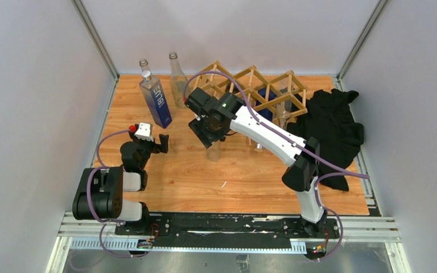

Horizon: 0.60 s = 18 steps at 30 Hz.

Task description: Take the wine bottle off the wine rack

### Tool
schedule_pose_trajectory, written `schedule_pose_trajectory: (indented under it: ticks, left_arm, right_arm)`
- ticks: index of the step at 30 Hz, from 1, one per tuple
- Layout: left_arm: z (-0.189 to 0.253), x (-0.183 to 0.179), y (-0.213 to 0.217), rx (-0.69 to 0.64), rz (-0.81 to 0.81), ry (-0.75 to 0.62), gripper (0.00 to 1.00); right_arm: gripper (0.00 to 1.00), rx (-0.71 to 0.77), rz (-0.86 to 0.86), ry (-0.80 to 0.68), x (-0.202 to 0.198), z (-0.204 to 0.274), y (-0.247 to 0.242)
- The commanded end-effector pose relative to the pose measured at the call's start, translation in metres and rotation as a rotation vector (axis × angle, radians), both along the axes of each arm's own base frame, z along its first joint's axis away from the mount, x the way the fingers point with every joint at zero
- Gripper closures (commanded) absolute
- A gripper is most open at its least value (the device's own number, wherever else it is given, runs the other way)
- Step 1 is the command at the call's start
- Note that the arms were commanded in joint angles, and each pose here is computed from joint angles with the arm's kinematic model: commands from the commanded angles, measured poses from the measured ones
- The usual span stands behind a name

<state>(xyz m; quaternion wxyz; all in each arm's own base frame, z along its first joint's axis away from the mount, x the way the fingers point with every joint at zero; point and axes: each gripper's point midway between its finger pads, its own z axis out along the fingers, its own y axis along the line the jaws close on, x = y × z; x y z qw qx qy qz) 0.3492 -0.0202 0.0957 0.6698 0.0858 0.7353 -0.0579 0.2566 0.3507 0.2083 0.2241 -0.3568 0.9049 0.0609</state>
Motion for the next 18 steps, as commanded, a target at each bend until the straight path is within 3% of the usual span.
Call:
schedule_pose_trajectory:
  ticks: [1, 3, 6, 12, 18]
  left_arm:
    - [0.013, 0.006, 0.004, 0.006, 0.014, -0.048, 0.00]
    - [0.013, 0.006, 0.004, 0.007, 0.014, -0.048, 0.00]
    - [0.013, 0.007, 0.004, 0.007, 0.013, -0.050, 0.00]
    - [0.013, 0.006, 0.004, 0.007, 0.014, -0.049, 0.00]
    - [0.013, 0.006, 0.004, 0.007, 0.014, -0.049, 0.00]
  right_arm:
    - [0.28, -0.012, -0.009, -0.062, 0.003, 0.016, -0.005]
    - [0.18, -0.006, -0.020, -0.078, 0.005, 0.022, -0.007]
    - [0.15, 0.014, -0.040, -0.120, 0.008, 0.033, -0.010]
    - [0.15, 0.126, -0.047, -0.220, 0.011, 0.038, -0.015]
    - [0.17, 0.164, -0.072, -0.199, 0.006, 0.032, -0.015]
